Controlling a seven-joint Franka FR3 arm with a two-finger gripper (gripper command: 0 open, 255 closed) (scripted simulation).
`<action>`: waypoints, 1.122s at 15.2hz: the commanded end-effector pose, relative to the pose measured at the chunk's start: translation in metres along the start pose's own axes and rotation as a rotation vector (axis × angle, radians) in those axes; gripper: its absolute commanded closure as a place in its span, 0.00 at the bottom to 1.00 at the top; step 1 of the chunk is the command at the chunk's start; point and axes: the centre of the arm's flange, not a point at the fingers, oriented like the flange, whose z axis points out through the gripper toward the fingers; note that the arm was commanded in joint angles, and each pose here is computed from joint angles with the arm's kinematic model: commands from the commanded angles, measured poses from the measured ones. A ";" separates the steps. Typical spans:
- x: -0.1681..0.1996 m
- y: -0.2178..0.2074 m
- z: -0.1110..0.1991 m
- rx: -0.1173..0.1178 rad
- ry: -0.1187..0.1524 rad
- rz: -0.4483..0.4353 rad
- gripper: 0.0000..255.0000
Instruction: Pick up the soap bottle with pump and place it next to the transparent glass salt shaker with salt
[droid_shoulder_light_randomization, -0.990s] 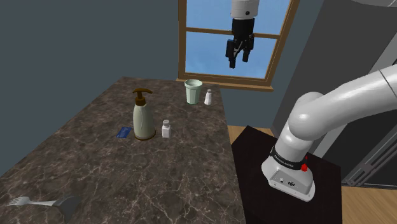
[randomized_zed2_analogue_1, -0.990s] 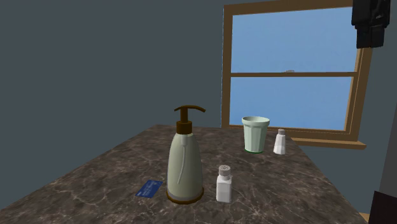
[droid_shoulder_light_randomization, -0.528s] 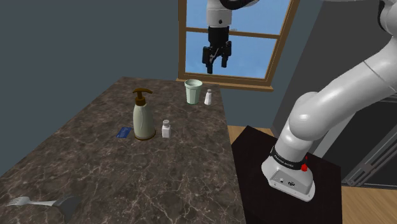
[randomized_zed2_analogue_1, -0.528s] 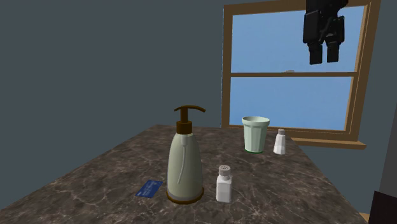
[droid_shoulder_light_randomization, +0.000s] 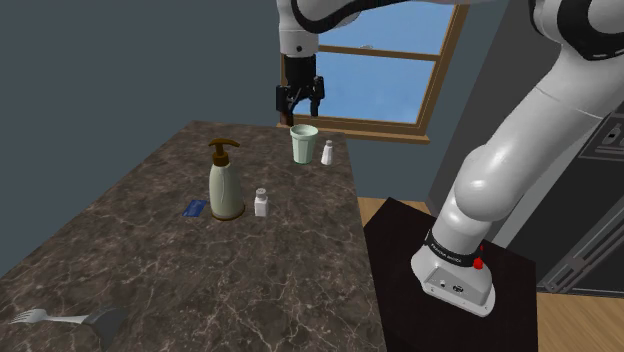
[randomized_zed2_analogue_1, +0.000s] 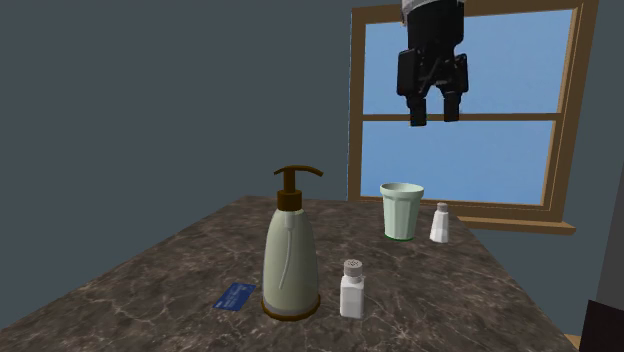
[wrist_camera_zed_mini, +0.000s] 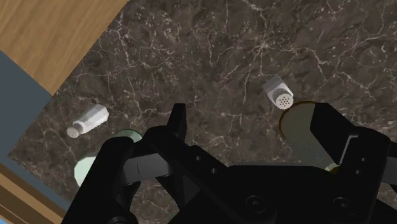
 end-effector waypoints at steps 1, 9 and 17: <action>0.020 -0.018 0.003 0.005 0.002 -0.004 0.00; 0.092 -0.088 0.024 0.023 0.008 -0.020 0.00; 0.164 -0.160 0.043 0.040 0.014 -0.037 0.00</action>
